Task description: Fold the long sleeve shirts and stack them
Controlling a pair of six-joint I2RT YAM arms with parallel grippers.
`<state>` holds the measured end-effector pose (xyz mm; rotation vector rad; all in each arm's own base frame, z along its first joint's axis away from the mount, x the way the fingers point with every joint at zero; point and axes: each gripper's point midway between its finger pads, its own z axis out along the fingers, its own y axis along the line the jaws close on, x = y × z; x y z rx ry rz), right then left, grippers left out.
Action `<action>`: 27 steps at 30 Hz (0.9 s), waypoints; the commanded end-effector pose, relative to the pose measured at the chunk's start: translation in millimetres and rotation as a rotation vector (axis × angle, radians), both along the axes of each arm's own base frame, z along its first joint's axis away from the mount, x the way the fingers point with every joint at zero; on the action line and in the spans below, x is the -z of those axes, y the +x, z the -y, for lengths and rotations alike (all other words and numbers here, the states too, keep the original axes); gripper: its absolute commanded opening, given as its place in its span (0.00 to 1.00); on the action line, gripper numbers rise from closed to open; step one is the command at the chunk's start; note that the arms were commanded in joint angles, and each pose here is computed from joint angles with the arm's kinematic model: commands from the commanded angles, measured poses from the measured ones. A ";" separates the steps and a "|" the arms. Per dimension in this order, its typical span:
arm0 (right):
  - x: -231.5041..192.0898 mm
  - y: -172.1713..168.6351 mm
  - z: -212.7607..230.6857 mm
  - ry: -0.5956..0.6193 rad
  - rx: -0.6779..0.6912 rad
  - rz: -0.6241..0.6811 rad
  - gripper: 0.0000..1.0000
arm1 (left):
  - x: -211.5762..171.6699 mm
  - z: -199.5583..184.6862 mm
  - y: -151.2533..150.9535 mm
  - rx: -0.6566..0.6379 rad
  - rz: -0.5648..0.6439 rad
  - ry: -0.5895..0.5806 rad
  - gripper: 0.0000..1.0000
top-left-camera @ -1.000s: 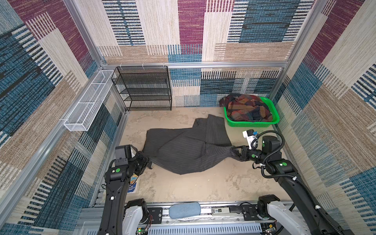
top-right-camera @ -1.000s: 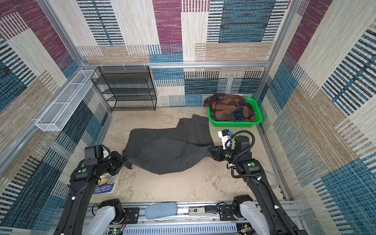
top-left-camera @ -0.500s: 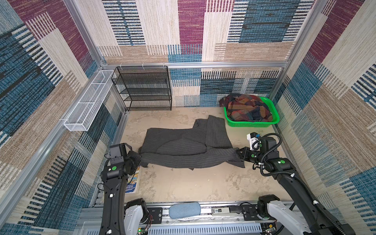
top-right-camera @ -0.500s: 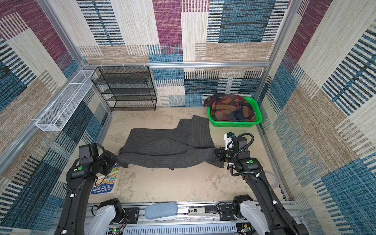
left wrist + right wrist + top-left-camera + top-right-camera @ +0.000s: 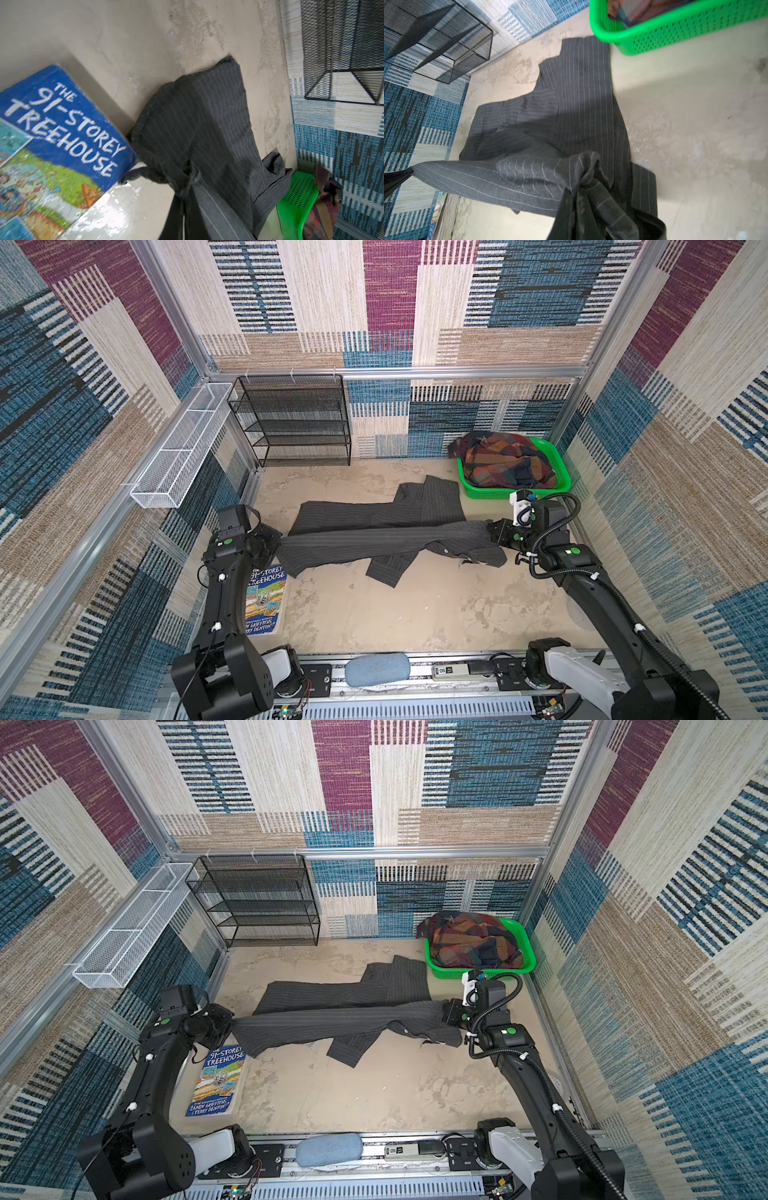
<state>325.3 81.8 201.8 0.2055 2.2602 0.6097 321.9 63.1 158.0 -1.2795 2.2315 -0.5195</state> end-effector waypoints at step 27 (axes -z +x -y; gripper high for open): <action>-1.8 -3.0 -6.1 0.000 -0.098 -0.083 0.02 | -25.8 -8.3 2.7 0.145 -0.030 0.143 0.00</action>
